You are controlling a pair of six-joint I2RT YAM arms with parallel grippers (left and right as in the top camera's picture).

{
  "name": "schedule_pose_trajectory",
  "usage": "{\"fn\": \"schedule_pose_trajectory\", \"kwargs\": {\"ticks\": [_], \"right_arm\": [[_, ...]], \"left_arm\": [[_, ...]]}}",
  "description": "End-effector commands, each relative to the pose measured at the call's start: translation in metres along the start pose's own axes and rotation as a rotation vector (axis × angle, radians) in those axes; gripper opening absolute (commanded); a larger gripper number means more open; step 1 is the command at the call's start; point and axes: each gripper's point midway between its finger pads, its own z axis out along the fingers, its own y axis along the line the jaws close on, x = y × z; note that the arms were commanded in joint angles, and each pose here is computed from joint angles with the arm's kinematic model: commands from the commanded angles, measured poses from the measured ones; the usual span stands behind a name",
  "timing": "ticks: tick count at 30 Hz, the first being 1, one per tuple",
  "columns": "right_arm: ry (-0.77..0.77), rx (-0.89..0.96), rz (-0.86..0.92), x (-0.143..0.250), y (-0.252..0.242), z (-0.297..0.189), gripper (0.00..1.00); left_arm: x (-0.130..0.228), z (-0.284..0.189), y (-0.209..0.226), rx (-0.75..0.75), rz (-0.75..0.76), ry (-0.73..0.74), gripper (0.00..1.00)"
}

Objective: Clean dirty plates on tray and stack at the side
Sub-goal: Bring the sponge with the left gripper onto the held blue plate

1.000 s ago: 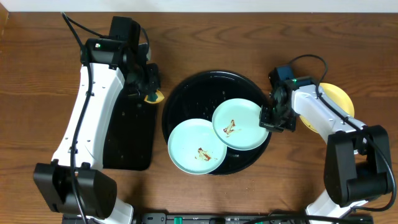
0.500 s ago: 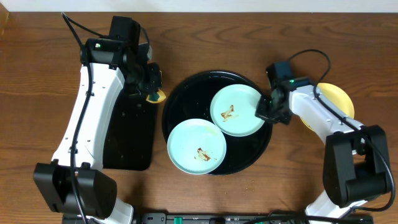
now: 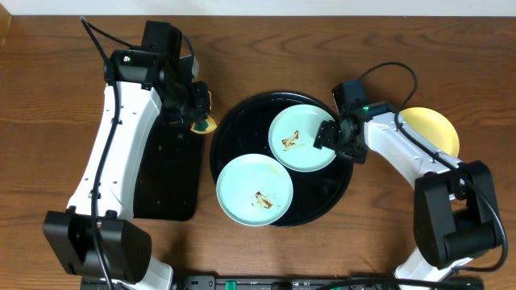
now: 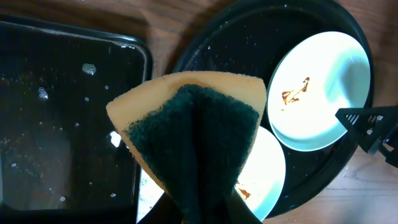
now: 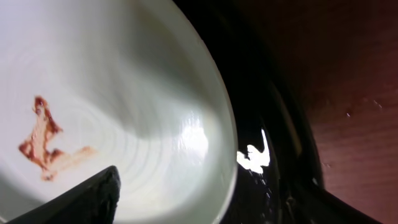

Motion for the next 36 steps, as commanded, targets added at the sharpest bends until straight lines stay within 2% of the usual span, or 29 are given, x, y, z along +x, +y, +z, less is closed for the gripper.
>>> {"fn": "schedule_pose_trajectory", "kwargs": {"ticks": [1,3,7,8,9,10,12,19,24,31,36], "right_arm": [[0.037,0.012,0.035,0.007,-0.001,0.017,0.77],[0.052,0.001,0.047,0.008,0.002,0.025,0.75],[0.058,0.003,0.076,0.007,0.002,0.038,0.54],[0.059,0.007,0.081,0.007,0.002,0.04,0.38],[0.058,0.005,0.085,0.007,0.003,0.04,0.17],[0.056,0.008,0.094,0.006,0.002,0.041,0.01],[0.047,0.013,0.095,0.005,0.001,0.041,0.01],[0.054,0.036,0.092,0.007,-0.003,0.041,0.01],[0.076,0.056,0.077,0.013,-0.008,0.04,0.02],[0.102,0.076,0.056,0.019,-0.013,0.039,0.01],[0.112,0.083,0.045,0.022,-0.015,0.039,0.01]], "left_arm": [[0.001,-0.003,-0.002,0.015,0.023,0.002,0.15],[0.001,-0.003,-0.002,0.015,0.026,0.006,0.15],[0.002,-0.003,-0.002,0.015,0.029,0.007,0.15],[0.002,-0.003,-0.003,0.015,0.031,0.007,0.15],[0.002,-0.003,-0.003,0.015,0.033,0.008,0.15],[0.003,-0.002,-0.005,0.017,0.037,0.009,0.12],[0.006,-0.002,-0.014,0.048,0.079,0.019,0.08],[0.022,0.007,-0.075,0.212,0.237,0.055,0.08],[0.034,0.047,-0.116,0.306,0.316,0.135,0.08],[0.039,0.104,-0.16,0.522,0.327,0.261,0.08],[0.042,0.139,-0.169,0.632,0.297,0.338,0.08]]}}
